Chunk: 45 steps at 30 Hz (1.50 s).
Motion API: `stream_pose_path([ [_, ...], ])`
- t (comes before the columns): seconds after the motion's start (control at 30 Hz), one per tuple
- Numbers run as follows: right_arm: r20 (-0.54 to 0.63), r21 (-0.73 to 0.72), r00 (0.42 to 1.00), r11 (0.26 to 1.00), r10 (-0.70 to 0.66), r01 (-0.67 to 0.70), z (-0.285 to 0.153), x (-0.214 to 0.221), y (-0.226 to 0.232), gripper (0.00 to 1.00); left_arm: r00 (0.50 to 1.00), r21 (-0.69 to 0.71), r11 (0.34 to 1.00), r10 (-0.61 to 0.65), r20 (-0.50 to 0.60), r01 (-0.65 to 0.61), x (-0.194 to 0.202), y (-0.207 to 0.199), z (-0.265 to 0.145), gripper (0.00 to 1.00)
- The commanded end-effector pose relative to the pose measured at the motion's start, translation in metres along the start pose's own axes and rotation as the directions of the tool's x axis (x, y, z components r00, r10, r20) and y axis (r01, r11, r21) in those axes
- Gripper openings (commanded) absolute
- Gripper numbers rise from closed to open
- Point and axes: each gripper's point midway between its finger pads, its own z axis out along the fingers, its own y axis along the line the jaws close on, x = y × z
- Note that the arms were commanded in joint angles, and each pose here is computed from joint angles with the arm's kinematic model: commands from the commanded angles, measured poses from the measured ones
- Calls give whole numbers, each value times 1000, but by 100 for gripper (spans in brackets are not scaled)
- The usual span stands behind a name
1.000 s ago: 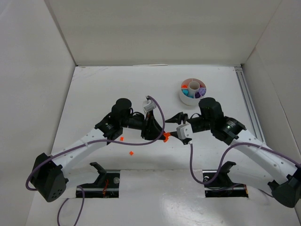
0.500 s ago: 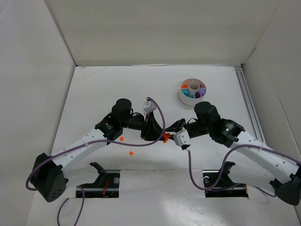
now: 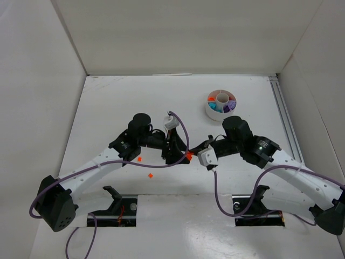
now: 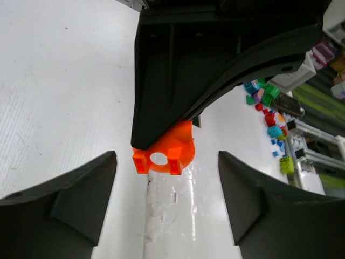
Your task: Sort the legos into containers by color
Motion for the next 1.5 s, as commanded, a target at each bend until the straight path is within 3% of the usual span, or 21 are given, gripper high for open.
stream_pose_path([
  [0.0,-21,65,1000,998,-22,23,-6,-8,-23,0,997,-15,998,63,50,-63,-14,-6,-3,75],
  [0.03,-33,71,999,997,-9,11,-6,-6,-23,0,996,-27,998,63,62,-61,-17,-6,-4,75],
  [0.17,-110,131,993,991,29,-14,-12,7,-33,0,996,-110,994,38,80,-29,-19,4,-7,100],
  [0.33,-279,304,945,949,172,-83,-42,41,-59,0,980,-331,932,-89,176,144,-34,43,-27,100],
  [0.43,-425,500,843,862,330,-85,-79,76,-82,0,933,-481,809,-221,285,338,-34,82,-48,100],
  [0.5,-505,617,747,786,432,-38,-109,102,-95,0,897,-505,750,-287,335,428,-30,99,-58,100],
  [0.57,-530,661,698,750,481,-15,-124,122,-112,0,868,-523,699,-329,371,488,-21,110,-67,100],
  [0.63,-546,676,691,736,474,29,-136,137,-132,0,809,-564,583,-371,456,585,-8,134,-91,100],
  [0.73,-589,625,692,778,417,62,-134,166,-157,0,726,-580,437,-420,544,688,17,157,-125,100],
  [0.8,-614,622,681,776,399,106,-150,194,-181,0,697,-577,391,-428,575,717,27,161,-140,100],
  [0.97,-676,551,669,815,308,182,-160,248,-212,0,614,-616,150,-421,668,773,67,177,-179,100],
  [1.03,-702,514,653,837,285,188,-160,276,-220,0,608,-621,130,-429,668,773,74,177,-180,100],
  [1.27,-692,457,676,879,254,137,-140,326,-220,0,620,-635,128,-430,657,762,77,177,-181,100],
  [1.47,-727,422,630,901,273,96,-138,346,-201,4,609,-663,28,-427,669,748,88,182,-192,100],
])
